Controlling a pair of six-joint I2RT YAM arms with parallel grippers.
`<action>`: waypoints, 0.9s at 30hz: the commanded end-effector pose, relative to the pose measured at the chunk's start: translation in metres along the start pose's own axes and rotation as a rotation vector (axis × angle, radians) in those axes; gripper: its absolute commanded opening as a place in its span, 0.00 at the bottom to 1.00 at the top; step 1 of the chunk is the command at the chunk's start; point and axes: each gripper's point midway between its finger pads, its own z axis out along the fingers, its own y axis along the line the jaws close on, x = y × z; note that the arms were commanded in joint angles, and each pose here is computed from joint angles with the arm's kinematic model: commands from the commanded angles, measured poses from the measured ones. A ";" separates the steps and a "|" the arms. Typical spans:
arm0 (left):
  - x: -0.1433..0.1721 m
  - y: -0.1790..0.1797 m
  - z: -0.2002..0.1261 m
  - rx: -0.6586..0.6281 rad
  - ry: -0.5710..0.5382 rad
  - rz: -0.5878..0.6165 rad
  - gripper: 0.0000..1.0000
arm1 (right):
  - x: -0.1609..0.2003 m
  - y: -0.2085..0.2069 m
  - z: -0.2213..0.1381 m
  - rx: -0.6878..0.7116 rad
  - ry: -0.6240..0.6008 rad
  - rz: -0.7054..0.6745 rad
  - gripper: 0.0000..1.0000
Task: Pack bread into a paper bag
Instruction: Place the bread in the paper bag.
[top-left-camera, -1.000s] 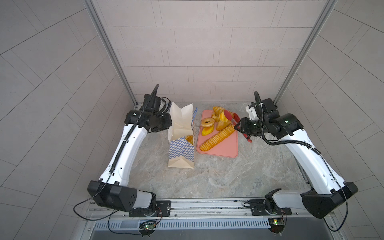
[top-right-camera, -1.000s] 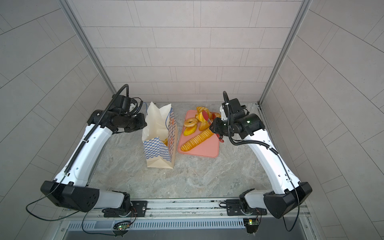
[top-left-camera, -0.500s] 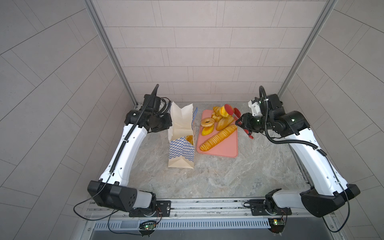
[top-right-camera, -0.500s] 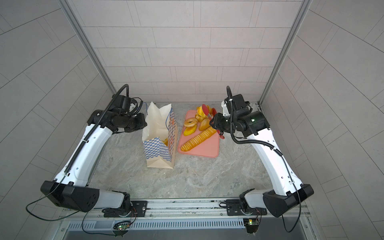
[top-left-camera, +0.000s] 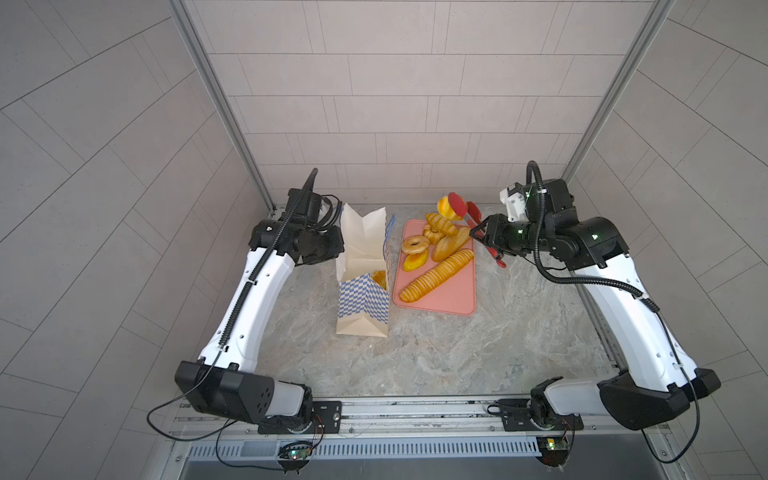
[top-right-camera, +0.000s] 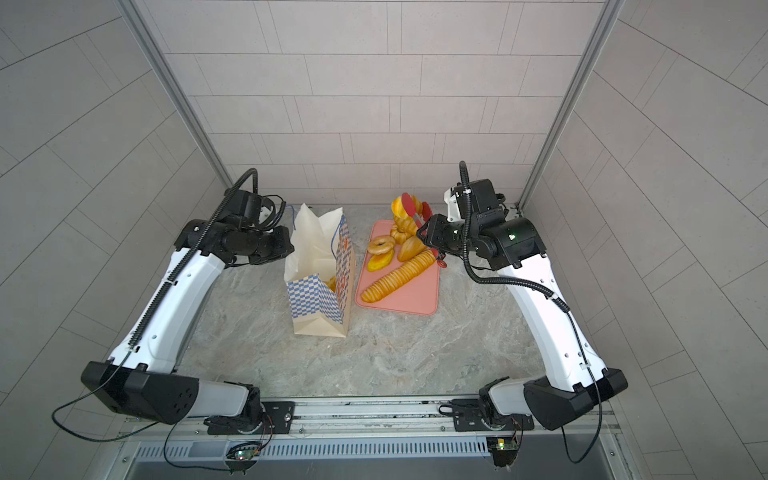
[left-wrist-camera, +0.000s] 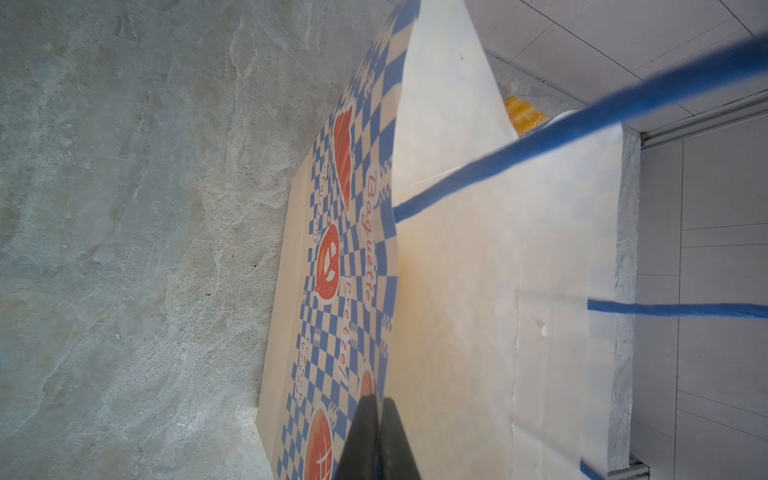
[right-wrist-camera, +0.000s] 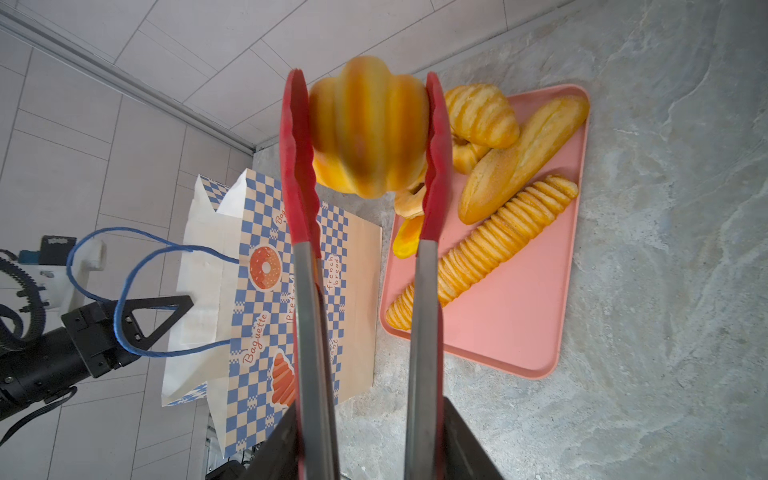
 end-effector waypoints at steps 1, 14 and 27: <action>-0.002 -0.002 0.004 0.010 0.000 0.002 0.00 | -0.018 0.016 -0.011 -0.058 -0.067 0.002 0.46; -0.003 -0.002 0.004 0.006 -0.002 0.002 0.00 | -0.037 0.043 -0.026 -0.162 -0.135 0.014 0.47; -0.001 -0.001 0.004 0.006 0.000 0.003 0.00 | -0.048 0.062 -0.037 -0.256 -0.184 0.027 0.47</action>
